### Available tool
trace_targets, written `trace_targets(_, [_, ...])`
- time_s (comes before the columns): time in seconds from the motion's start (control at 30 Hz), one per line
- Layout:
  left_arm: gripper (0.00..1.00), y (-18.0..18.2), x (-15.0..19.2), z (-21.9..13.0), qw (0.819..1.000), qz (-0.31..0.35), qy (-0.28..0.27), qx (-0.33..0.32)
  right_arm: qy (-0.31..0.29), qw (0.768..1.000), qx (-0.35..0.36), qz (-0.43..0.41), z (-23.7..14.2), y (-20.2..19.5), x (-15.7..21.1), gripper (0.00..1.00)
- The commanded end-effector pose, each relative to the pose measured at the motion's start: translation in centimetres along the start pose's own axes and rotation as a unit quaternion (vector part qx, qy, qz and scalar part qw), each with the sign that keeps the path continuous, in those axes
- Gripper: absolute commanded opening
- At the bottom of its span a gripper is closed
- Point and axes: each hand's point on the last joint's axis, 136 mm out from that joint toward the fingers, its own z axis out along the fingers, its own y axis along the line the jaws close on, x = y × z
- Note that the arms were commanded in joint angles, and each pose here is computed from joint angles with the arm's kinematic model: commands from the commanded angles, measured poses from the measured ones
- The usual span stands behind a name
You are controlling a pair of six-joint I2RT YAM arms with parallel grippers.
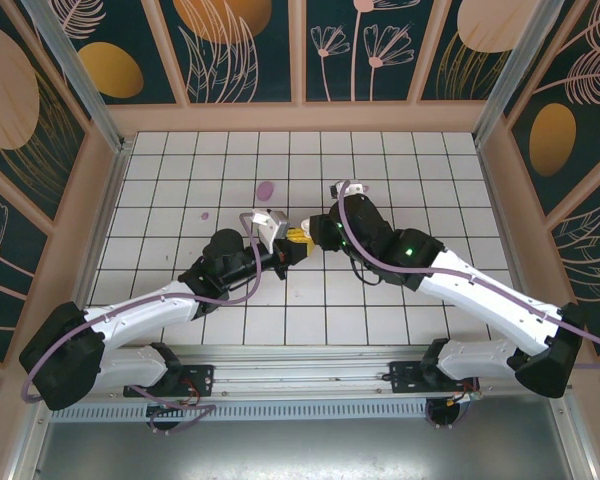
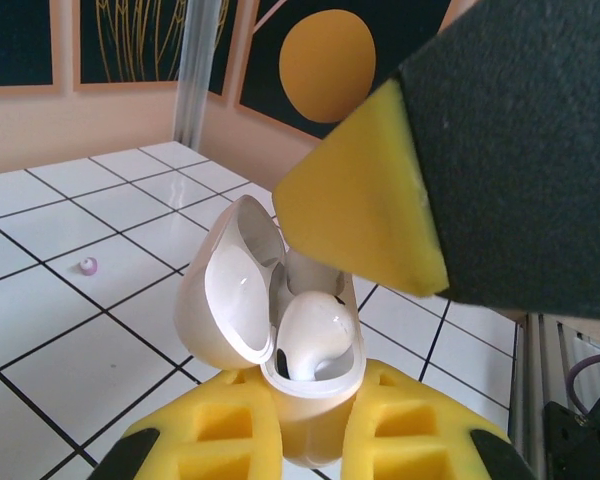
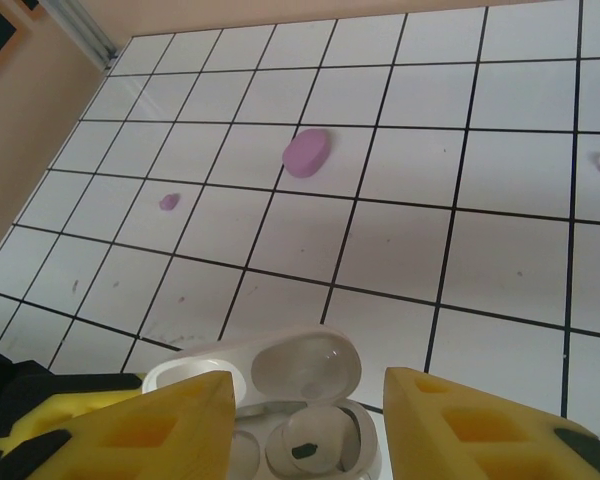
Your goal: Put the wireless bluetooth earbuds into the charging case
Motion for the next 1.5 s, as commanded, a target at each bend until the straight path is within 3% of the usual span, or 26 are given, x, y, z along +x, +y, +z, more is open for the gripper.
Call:
trace_targets(0.0, [0.00,-1.0,-2.1,-0.4,0.999,0.019,-0.038,0.017,-0.009,1.000,-0.005,0.005,-0.6,0.3,-1.0,0.44])
trace_targets(0.27, [0.00,-1.0,-2.0,-0.6,0.999,0.024,-0.034,0.013,-0.022,0.999,-0.024,0.014,-1.8,0.6,-1.8,0.43])
trace_targets(0.6, [0.00,-1.8,-2.5,-1.6,0.998,0.055,-0.034,0.022,-0.027,0.988,-0.143,0.046,-4.4,1.2,-3.0,0.21])
trace_targets(0.8, [0.00,-2.7,-3.0,-1.6,0.996,0.066,-0.030,0.043,-0.002,0.985,-0.165,0.044,-3.6,1.9,-1.5,0.19])
trace_targets(1.13, [0.00,-4.8,-3.5,-2.8,0.991,0.105,-0.012,0.085,-0.046,0.982,-0.183,0.010,-7.7,1.6,-5.1,0.24])
trace_targets(1.27, [0.00,-5.6,-3.8,-3.3,0.986,0.134,-0.005,0.101,-0.005,0.972,-0.234,0.004,-8.0,2.9,-4.7,0.37])
trace_targets(1.47, [0.01,-6.5,-3.7,-3.8,0.978,0.167,0.002,0.122,0.045,0.947,-0.318,0.010,-7.7,5.5,-3.4,0.48])
